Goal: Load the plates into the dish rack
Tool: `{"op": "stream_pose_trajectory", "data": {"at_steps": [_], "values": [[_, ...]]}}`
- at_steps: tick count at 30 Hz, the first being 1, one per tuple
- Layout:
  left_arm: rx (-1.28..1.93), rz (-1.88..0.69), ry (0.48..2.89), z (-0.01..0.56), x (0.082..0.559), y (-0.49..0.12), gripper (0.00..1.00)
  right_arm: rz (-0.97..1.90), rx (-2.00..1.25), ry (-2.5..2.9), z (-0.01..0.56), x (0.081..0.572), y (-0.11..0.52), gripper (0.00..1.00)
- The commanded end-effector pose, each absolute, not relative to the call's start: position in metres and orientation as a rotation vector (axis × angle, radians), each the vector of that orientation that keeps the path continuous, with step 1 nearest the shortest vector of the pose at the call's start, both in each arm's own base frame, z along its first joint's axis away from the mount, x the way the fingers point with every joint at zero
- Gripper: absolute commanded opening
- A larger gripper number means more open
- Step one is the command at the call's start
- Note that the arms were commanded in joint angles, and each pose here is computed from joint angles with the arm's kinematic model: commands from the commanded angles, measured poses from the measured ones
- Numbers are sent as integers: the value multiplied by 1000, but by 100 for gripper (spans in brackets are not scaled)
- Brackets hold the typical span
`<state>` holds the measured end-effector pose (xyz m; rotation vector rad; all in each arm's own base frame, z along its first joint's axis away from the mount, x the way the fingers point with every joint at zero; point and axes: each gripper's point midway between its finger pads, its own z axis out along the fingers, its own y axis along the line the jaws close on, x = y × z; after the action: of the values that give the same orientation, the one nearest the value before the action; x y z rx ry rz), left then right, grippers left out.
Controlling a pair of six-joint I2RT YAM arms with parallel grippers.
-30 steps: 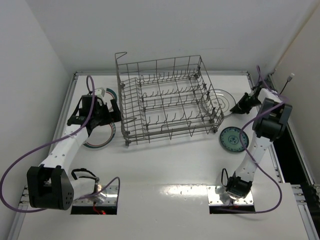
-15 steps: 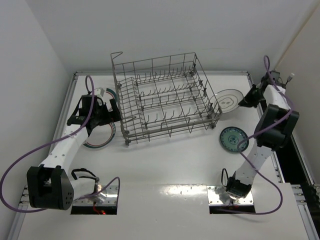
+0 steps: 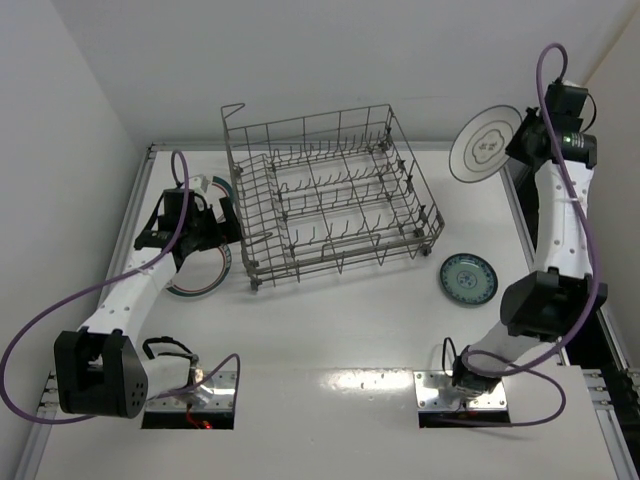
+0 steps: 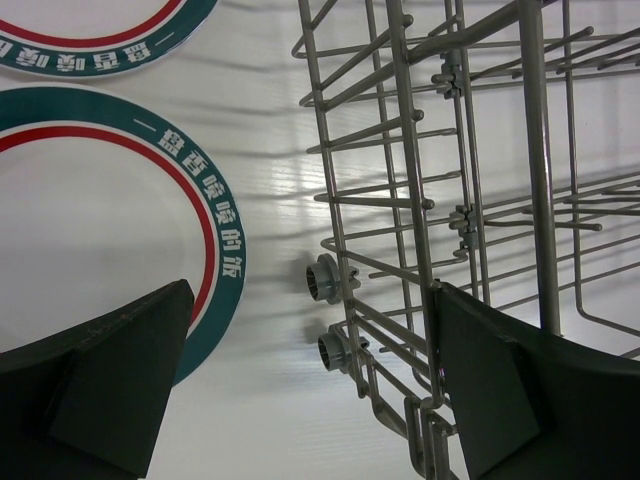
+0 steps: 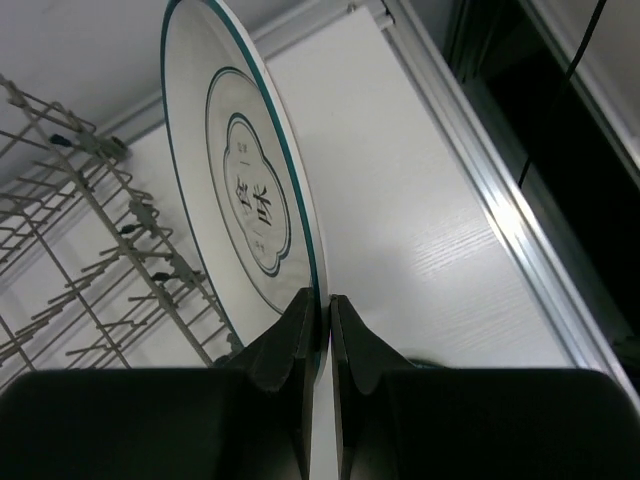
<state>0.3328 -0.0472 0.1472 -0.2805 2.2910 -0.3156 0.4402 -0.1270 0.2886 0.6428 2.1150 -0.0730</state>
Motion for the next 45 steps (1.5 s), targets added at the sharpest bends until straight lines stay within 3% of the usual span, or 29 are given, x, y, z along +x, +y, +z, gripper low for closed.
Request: {"op": "stream_pose_trajectory", "data": {"at_steps": [1, 7, 18, 28, 37, 45], "values": [[-459, -7, 2198, 160, 348, 10, 100, -203, 558, 1941, 364, 429, -123, 0], [-450, -25, 2211, 157, 349, 7, 100, -181, 378, 1893, 382, 433, -62, 0], [-450, -25, 2211, 157, 349, 7, 100, -272, 193, 1971, 315, 430, 19, 0], [-450, -25, 2211, 157, 349, 7, 100, -369, 138, 1945, 286, 420, 32, 0], [-450, -25, 2211, 157, 349, 7, 100, -405, 111, 1798, 351, 437, 32, 0], [-450, -25, 2211, 157, 349, 7, 100, -407, 13, 1755, 348, 457, 39, 0]]}}
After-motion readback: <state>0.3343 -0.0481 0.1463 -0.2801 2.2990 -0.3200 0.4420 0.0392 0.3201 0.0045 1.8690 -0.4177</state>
